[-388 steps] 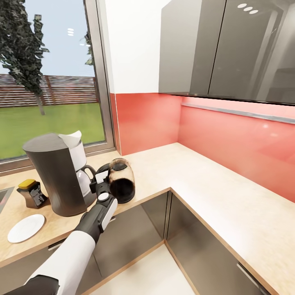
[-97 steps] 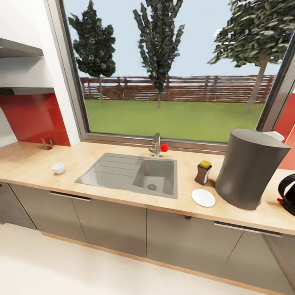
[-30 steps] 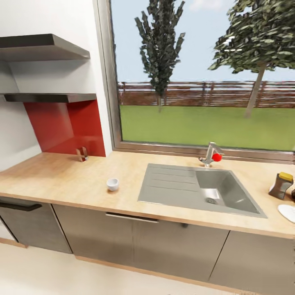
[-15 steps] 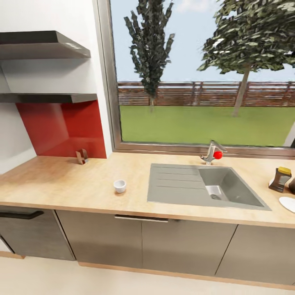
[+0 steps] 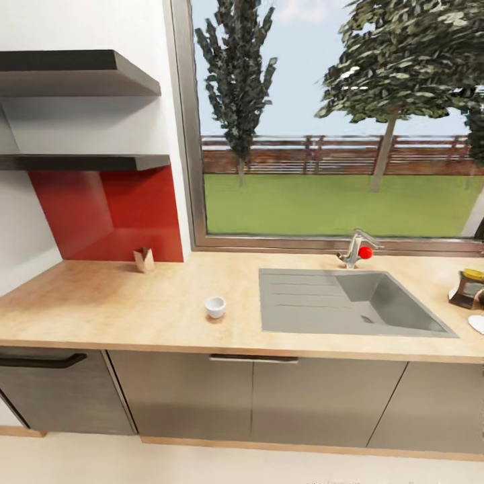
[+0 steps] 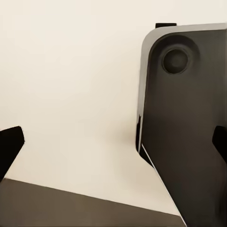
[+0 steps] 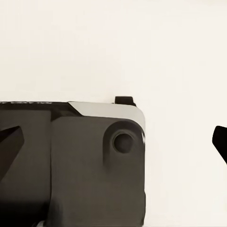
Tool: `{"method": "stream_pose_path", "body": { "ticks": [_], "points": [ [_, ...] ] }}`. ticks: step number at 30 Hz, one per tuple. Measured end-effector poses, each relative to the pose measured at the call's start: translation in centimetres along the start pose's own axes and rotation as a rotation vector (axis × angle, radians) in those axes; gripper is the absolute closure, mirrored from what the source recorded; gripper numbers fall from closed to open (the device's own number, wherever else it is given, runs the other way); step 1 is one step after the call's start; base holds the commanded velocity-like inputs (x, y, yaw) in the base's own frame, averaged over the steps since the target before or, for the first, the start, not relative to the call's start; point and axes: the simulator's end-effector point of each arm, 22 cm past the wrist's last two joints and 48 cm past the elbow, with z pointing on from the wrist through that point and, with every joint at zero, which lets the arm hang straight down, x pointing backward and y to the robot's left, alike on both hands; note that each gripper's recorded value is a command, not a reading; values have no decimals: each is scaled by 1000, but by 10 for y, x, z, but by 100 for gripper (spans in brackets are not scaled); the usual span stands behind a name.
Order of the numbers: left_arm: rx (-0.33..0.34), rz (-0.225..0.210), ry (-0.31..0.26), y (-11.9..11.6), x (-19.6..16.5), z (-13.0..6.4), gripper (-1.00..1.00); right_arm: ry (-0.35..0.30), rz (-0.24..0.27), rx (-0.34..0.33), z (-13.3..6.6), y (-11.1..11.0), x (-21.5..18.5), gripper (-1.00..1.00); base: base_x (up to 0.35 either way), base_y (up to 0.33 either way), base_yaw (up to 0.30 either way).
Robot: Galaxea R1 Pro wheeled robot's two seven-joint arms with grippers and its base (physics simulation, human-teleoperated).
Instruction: Set up a coffee station on the kitchen countertop: keep the coffee maker on the countertop, move the bottle of coffee from the kitchen shelf to the counter next to the coffee maker, place a paper coffee filter on top of the coffee maker, put the saucer next to the coffee maker with the coffee cup on the saucer, and place the electric kettle next to the coffee maker.
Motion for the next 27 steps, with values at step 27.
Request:
{"method": "stream_pose_path", "body": {
  "ticks": [27],
  "points": [
    [-36, 22, -14, 22, -5, 3, -100, -249, 30, 32, -7, -14, -100, -100, 0, 90, -25]
  ]
}}
